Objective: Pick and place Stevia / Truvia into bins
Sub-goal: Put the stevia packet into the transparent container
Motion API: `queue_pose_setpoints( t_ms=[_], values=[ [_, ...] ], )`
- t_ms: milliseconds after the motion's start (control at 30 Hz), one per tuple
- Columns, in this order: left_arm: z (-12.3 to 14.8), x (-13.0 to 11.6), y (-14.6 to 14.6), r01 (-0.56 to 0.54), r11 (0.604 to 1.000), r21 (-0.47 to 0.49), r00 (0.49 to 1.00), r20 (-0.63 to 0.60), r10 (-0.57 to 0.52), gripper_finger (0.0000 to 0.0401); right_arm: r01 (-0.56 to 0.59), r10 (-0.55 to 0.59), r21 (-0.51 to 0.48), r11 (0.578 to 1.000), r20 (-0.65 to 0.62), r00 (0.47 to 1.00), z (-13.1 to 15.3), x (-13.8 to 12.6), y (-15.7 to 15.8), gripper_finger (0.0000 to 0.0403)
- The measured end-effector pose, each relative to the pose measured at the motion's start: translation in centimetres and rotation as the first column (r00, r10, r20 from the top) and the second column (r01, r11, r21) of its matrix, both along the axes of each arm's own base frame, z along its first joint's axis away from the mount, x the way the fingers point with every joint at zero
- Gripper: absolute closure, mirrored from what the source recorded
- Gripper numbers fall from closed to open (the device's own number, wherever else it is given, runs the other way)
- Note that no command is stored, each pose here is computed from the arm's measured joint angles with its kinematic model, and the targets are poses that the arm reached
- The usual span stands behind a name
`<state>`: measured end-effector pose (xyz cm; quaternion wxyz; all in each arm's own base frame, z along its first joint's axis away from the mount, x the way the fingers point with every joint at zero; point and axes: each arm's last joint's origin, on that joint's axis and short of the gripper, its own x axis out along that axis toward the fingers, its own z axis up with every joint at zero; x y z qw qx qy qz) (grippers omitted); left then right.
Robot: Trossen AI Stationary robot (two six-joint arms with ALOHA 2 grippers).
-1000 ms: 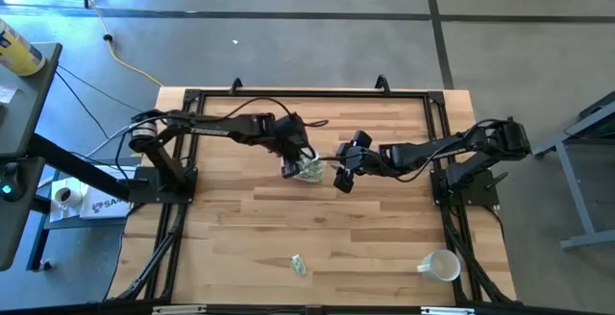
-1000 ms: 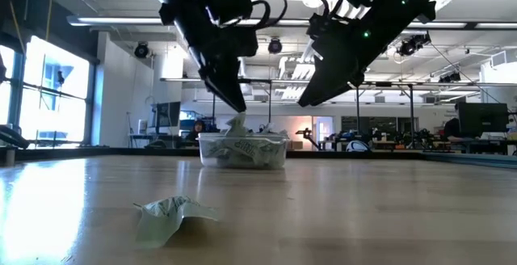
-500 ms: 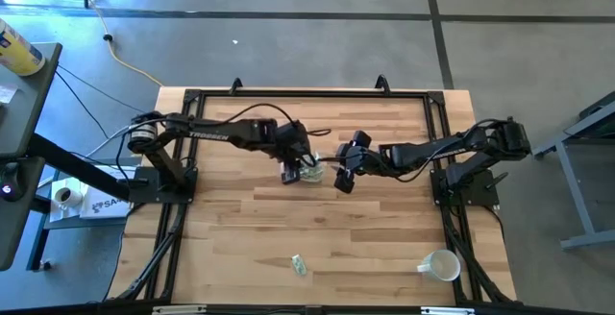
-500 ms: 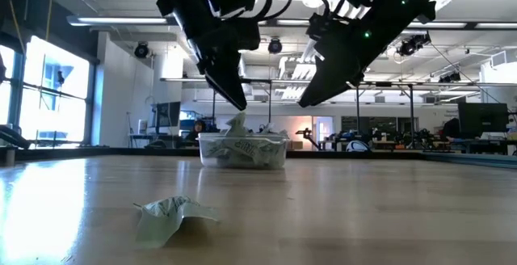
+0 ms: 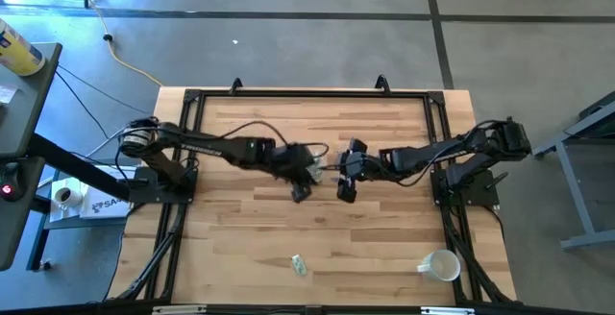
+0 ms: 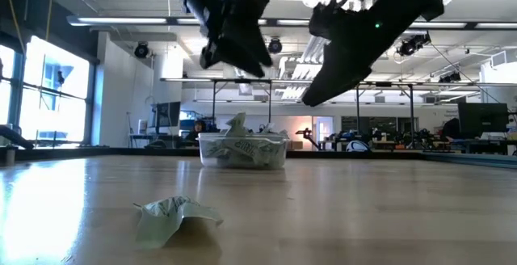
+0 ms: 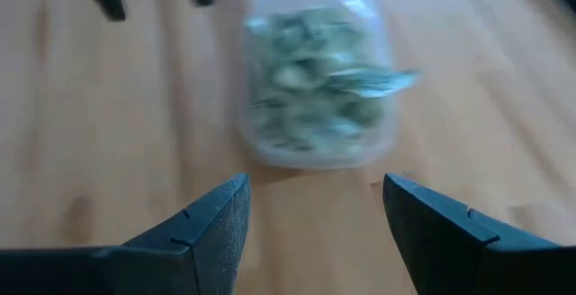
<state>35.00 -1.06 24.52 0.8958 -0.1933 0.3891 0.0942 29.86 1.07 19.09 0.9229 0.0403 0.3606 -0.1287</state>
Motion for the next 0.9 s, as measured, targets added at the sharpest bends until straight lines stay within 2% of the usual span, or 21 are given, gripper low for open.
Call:
queue_pose_setpoints(
  t_ms=[100,200,267,400,533,600,733,833,900],
  values=[
    [1.6,0.0,-2.3,-0.093,0.995,-0.035,0.995,0.038,0.095,0.0235,-0.1,0.1,0.029,0.995,-0.003,0.995,0.1,-0.1,1.7,0.0158],
    [3.7,0.3,-4.5,-0.189,0.979,-0.077,0.971,0.132,0.198,0.0235,-0.171,0.171,0.056,0.984,-0.005,0.985,0.1,-0.4,3.4,0.0158],
    [4.8,0.2,-6.1,-0.214,0.972,-0.098,0.96,0.161,0.228,0.0236,-0.203,0.204,0.082,0.976,0.002,0.979,0.1,-0.6,4.6,0.0158],
    [6.2,-0.4,-9.4,-0.17,0.981,-0.092,0.957,0.222,0.186,0.0236,-0.27,0.269,0.121,0.955,0.026,0.963,0.2,-1.3,7.8,0.0158],
    [5.3,-1.9,-12.5,-0.163,0.985,-0.058,0.965,0.199,0.171,0.0236,-0.332,0.321,0.129,0.935,0.096,0.942,0.4,-2.0,11.3,0.0158],
    [5.2,-2.6,-13.9,-0.15,0.986,-0.079,0.968,0.191,0.163,0.0236,-0.338,0.32,0.13,0.932,0.142,0.937,0.1,-2.0,12.8,0.0158],
    [4.2,-4.2,-16.7,-0.123,0.99,-0.068,0.98,0.147,0.131,0.0236,-0.346,0.292,0.176,0.922,0.27,0.917,-1.2,-0.6,15.3,0.0158],
    [3.3,-5.3,-18.8,-0.088,0.996,-0.006,0.986,0.14,0.088,0.0236,-0.322,0.269,0.212,0.923,0.245,0.931,-3.0,1.4,16.8,0.0158],
    [2.7,-5.7,-20.0,-0.07,0.998,0.0,0.99,0.126,0.069,0.0236,-0.33,0.282,0.239,0.913,0.212,0.936,-4.1,2.8,17.9,0.0158]
  ],
)
